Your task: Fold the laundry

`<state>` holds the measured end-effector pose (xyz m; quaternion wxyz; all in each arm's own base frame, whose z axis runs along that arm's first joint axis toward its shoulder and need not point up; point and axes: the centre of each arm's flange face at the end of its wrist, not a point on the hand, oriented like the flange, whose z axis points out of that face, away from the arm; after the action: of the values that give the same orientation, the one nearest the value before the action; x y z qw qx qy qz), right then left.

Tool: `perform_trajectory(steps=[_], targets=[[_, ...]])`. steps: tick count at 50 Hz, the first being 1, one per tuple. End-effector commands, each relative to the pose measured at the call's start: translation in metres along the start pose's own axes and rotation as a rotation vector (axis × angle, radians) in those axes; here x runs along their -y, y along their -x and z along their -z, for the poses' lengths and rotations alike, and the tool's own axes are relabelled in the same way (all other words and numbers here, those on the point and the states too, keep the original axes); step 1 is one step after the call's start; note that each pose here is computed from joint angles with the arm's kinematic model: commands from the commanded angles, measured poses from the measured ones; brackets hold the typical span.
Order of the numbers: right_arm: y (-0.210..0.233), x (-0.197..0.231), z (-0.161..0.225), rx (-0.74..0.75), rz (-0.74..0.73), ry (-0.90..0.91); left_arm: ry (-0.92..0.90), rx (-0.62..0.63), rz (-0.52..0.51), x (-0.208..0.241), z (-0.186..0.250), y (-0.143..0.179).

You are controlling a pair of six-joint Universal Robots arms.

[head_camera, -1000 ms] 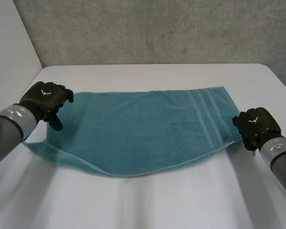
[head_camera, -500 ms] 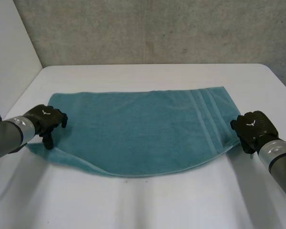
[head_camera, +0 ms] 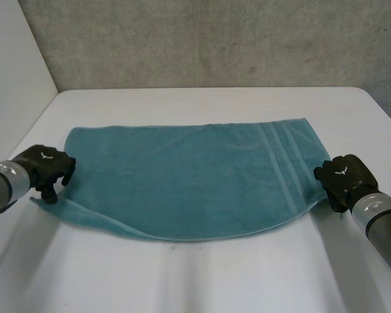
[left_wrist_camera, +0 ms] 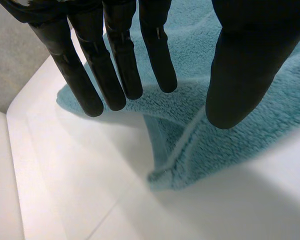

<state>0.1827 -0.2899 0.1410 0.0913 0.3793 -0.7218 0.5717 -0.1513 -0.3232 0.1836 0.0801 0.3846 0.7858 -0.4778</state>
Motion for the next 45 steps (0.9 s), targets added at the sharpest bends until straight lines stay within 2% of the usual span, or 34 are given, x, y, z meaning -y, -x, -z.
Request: perform_trajectory(steps=[1, 16, 29, 36, 42, 45], targets=[[0.000, -0.001, 0.000, 0.002, 0.000, 0.003, 0.049, -0.031, 0.026, -0.012, 0.010, -0.007], [0.002, -0.001, 0.001, 0.007, -0.001, 0.006, 0.078, -0.039, 0.046, -0.031, -0.001, -0.010], [-0.005, 0.004, 0.003, -0.015, 0.002, 0.002, 0.059, -0.007, 0.036, -0.030, 0.002, -0.010], [-0.020, 0.012, 0.021, 0.002, 0.025, 0.064, 0.029, 0.052, 0.029, -0.018, 0.033, -0.002], [-0.025, 0.020, 0.059, 0.151, 0.129, 0.221, 0.010, 0.125, 0.023, -0.009, 0.079, 0.006], [-0.027, 0.022, 0.077, 0.204, 0.193, 0.276, 0.005, 0.123, 0.017, -0.005, 0.095, 0.001]])
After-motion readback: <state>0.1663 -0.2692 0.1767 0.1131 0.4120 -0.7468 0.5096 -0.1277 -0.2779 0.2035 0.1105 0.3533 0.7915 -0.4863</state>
